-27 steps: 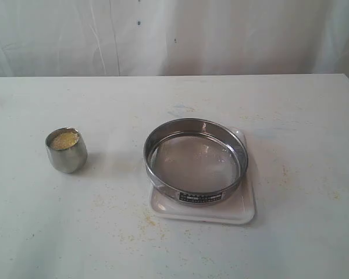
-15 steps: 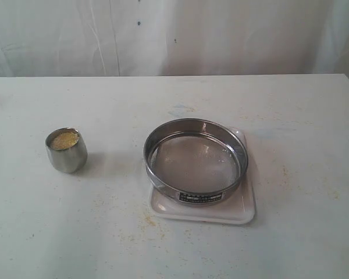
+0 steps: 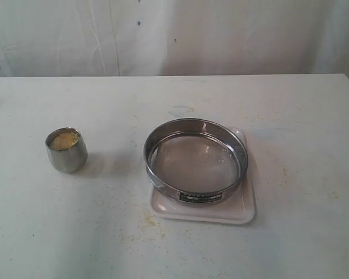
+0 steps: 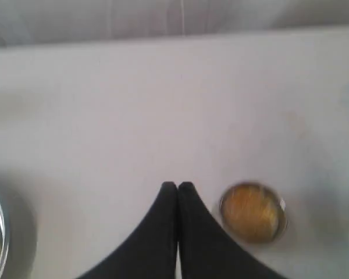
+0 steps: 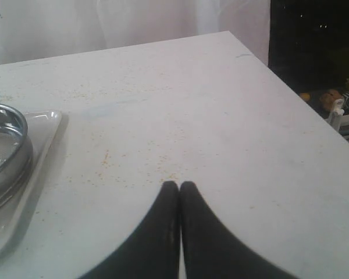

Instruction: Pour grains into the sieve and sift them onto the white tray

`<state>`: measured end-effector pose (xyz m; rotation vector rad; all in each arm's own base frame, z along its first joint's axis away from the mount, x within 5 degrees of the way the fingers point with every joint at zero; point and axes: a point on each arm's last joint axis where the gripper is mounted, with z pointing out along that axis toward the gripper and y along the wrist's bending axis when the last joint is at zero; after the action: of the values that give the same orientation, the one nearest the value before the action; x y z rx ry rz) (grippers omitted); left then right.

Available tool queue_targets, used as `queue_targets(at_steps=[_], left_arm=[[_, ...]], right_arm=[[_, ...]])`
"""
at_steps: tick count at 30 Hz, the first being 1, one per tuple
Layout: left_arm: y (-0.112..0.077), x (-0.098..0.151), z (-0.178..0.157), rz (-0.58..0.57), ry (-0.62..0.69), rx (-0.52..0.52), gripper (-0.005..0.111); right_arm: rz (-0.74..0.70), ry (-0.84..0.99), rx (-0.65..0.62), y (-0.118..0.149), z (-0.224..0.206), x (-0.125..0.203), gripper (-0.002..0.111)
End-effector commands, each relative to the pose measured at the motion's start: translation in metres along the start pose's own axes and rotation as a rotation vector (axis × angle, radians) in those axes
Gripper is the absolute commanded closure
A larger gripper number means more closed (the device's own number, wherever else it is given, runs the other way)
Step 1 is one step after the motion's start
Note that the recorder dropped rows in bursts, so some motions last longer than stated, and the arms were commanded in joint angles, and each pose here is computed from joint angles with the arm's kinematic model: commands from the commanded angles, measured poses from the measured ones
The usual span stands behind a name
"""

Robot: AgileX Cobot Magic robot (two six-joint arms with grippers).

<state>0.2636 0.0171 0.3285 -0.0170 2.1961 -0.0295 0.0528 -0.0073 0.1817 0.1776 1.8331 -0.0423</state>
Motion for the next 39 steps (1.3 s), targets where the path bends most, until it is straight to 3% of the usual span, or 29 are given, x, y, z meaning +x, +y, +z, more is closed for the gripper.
queue_targets(at_steps=[1,2,4,6,11,13,15,19,24,26,29,31,33,34,39], left_arm=[[0.042,0.032,0.017,-0.149,0.281,-0.044,0.107],[0.06,0.039,0.022,-0.18,0.319,-0.045,0.107],[0.079,0.048,0.034,-0.231,0.339,0.003,0.107],[0.087,0.047,0.049,-0.247,0.256,0.096,0.107],[0.063,0.013,0.063,0.187,-0.307,0.5,0.107],[0.052,0.016,0.068,0.271,-0.483,0.721,0.107],[0.049,0.023,0.074,0.32,-0.563,0.836,0.107],[0.054,0.037,0.093,0.319,-0.501,0.828,0.107],[0.069,0.051,0.116,0.329,-0.344,0.646,0.106],[0.072,0.055,0.121,0.337,-0.308,0.614,0.1],[0.072,0.063,0.126,0.352,-0.272,0.643,0.077],[0.069,0.068,0.128,0.353,-0.263,0.691,0.049],[0.07,0.069,0.131,0.331,-0.271,0.699,0.011],[0.07,0.068,0.13,0.317,-0.278,0.696,0.002],[0.069,0.066,0.13,0.308,-0.292,0.705,0.002]], right_arm=[[-0.008,-0.007,0.0,0.0,0.0,0.0,0.108],[-0.008,-0.007,0.0,0.0,0.0,0.0,0.108],[-0.008,-0.007,0.0,0.0,0.0,0.0,0.108],[-0.008,-0.007,0.0,0.0,0.0,0.0,0.108],[-0.008,-0.007,0.0,0.0,0.0,0.0,0.108],[-0.008,-0.007,0.0,0.0,0.0,0.0,0.108],[-0.008,-0.007,0.0,0.0,0.0,0.0,0.108],[-0.008,-0.007,0.0,0.0,0.0,0.0,0.108],[-0.008,-0.007,0.0,0.0,0.0,0.0,0.108],[-0.008,-0.007,0.0,0.0,0.0,0.0,0.108],[-0.008,-0.007,0.0,0.0,0.0,0.0,0.108],[-0.008,-0.007,0.0,0.0,0.0,0.0,0.108],[-0.008,-0.007,0.0,0.0,0.0,0.0,0.108],[-0.008,-0.007,0.0,0.0,0.0,0.0,0.108],[-0.008,-0.007,0.0,0.0,0.0,0.0,0.108]])
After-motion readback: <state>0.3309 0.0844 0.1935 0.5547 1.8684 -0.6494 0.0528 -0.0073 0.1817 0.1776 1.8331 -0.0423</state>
